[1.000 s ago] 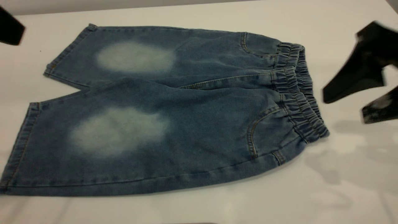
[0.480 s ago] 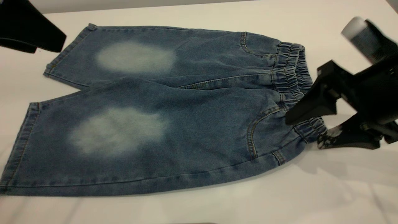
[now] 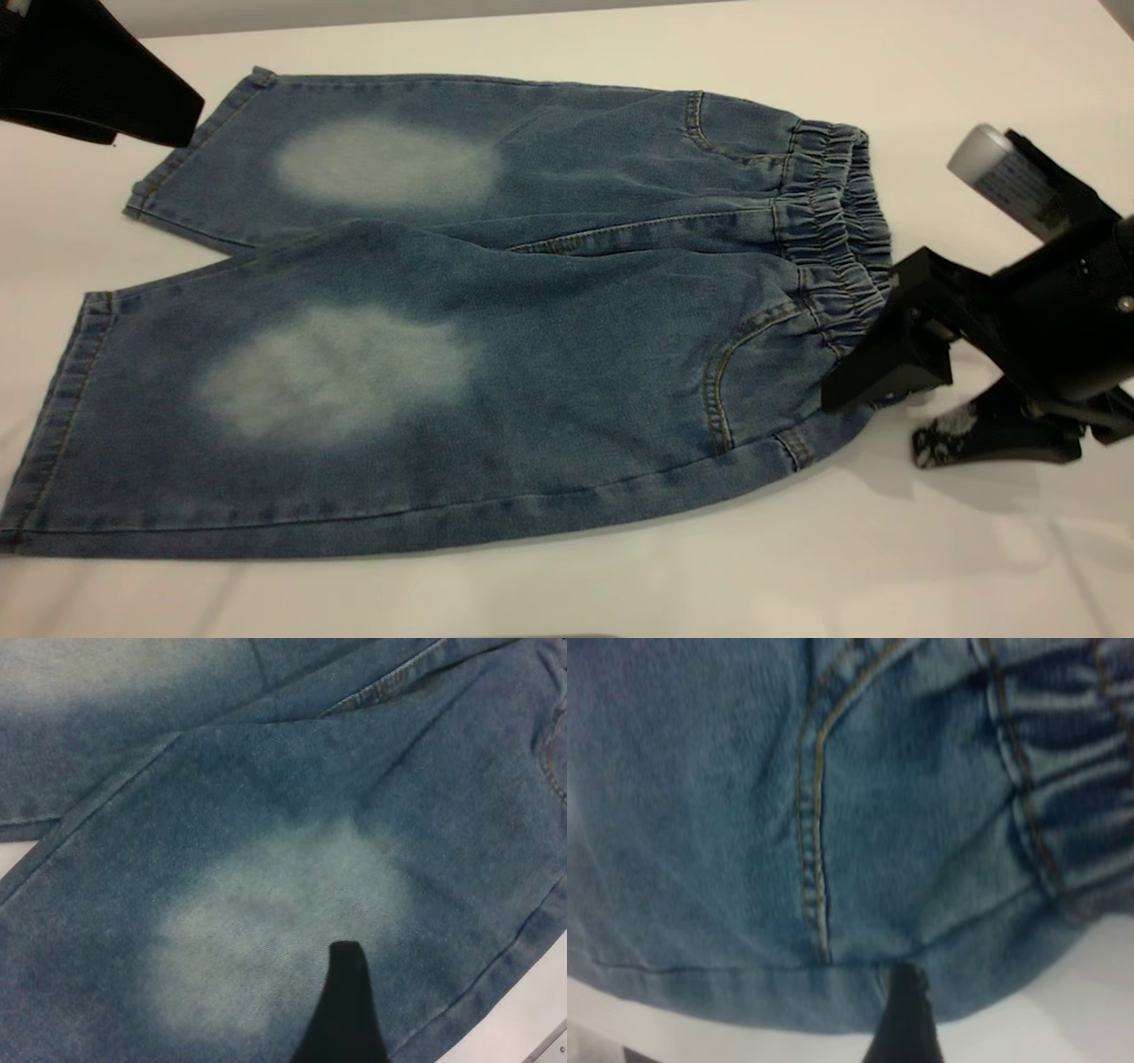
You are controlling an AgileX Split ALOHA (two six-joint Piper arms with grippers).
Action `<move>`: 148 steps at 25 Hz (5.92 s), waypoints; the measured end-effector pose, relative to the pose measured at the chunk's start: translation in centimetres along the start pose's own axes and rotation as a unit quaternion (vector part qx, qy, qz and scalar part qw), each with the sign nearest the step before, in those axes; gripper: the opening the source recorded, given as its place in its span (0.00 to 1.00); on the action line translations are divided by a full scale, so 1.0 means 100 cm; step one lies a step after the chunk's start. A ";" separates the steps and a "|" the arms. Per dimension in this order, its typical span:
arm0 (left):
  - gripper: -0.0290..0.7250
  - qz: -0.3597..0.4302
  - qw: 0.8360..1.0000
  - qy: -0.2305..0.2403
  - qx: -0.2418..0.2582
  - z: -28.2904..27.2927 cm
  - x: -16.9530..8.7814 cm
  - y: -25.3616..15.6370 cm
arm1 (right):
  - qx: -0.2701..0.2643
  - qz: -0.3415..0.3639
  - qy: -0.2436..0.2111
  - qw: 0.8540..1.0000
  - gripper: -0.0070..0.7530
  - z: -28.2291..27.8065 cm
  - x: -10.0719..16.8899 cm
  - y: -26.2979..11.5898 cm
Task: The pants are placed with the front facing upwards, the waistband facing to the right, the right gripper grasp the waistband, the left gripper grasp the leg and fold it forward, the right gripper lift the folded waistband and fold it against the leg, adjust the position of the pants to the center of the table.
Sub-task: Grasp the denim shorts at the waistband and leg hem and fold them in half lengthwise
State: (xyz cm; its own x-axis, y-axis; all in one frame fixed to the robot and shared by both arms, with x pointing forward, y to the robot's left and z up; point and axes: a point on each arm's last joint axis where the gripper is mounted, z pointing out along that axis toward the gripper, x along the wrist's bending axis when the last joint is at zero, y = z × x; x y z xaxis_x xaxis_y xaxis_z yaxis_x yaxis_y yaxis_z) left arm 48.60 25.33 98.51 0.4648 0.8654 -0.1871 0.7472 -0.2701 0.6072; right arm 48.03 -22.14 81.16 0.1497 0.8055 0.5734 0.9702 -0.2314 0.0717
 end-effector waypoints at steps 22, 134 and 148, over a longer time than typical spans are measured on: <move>0.78 0.000 1.000 0.001 -0.001 0.000 0.000 0.000 | -0.045 -0.056 -0.059 0.996 0.67 -0.004 -0.001 0.026; 0.07 0.169 0.957 0.127 0.199 0.013 0.008 -0.076 | -0.019 -0.140 0.082 0.987 0.06 -0.066 0.022 -0.016; 0.07 0.201 0.950 0.230 0.060 -0.009 0.024 0.013 | -0.047 0.028 0.116 0.992 0.06 -0.079 0.038 0.005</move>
State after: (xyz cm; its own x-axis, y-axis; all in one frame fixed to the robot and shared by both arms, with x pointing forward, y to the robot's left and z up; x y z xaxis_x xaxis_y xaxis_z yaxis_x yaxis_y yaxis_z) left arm 50.26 27.41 99.59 0.4883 0.7679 0.4147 0.6150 -0.6399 0.4608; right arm 47.55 -23.55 89.84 0.1435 0.6451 0.7505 0.9382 -0.3300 0.1043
